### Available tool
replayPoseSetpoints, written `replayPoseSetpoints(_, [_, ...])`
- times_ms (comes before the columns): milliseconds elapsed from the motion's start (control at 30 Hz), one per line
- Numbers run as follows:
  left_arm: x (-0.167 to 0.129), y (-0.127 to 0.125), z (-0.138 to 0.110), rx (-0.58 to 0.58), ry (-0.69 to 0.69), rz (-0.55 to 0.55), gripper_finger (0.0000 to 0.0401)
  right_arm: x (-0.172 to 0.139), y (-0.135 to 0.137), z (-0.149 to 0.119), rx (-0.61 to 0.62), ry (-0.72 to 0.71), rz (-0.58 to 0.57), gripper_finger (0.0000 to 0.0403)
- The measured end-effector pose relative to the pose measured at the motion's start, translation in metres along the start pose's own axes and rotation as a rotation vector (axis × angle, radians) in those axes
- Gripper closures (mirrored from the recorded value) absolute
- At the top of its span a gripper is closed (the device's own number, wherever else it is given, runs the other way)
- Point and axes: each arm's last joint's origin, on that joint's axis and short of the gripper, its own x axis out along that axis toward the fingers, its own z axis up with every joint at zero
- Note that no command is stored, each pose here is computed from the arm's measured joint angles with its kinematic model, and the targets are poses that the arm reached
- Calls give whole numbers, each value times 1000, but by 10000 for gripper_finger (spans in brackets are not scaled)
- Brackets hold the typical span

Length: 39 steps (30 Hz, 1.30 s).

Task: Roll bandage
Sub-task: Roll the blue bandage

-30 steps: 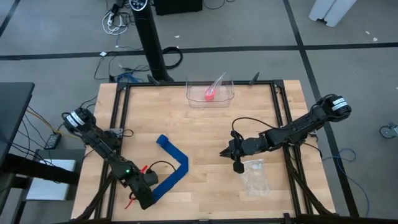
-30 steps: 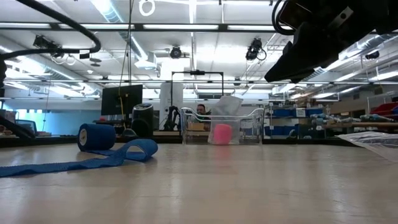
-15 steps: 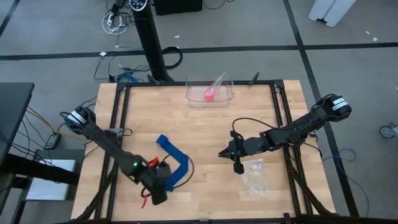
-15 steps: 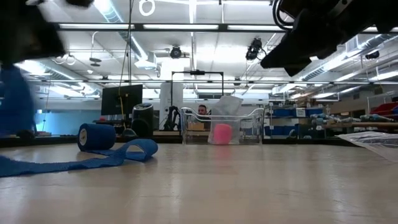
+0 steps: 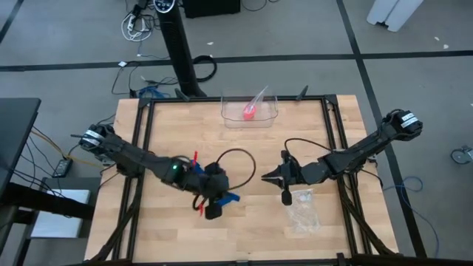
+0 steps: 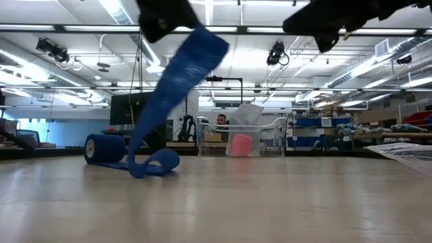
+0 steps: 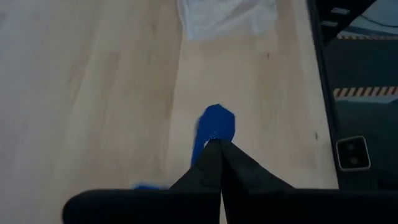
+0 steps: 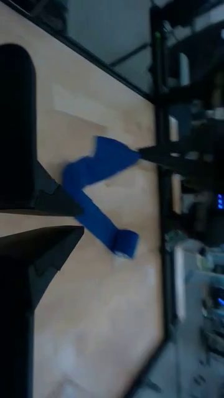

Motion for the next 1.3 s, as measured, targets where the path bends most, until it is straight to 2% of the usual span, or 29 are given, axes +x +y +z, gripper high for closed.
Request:
replayPoseSetpoints(200, [31,15,12,78,-55,-59,401,-19,-5,17,-21,-95,-73,365])
replayPoseSetpoints(367, [59,30,28,154,-83,-25,401,-32,-9,27,-30,-146,-120,365])
replayPoseSetpoints(633, [112,56,57,238,-61,-20,401,-38,-11,29,-48,-148,-155,365])
replayPoseSetpoints(733, [126,63,68,255,-70,-30,401,-40,-11,29,-58,-138,-156,365])
replayPoseSetpoints(867, [140,74,76,267,-73,-24,401,-45,-11,28,-62,-130,-211,364])
replayPoseSetpoints(1167, [171,102,66,227,-27,-13,401,-51,-10,19,-27,-77,-259,363])
replayPoseSetpoints(1300, [185,108,62,221,-54,-33,401,-51,-10,13,1,-38,-282,363])
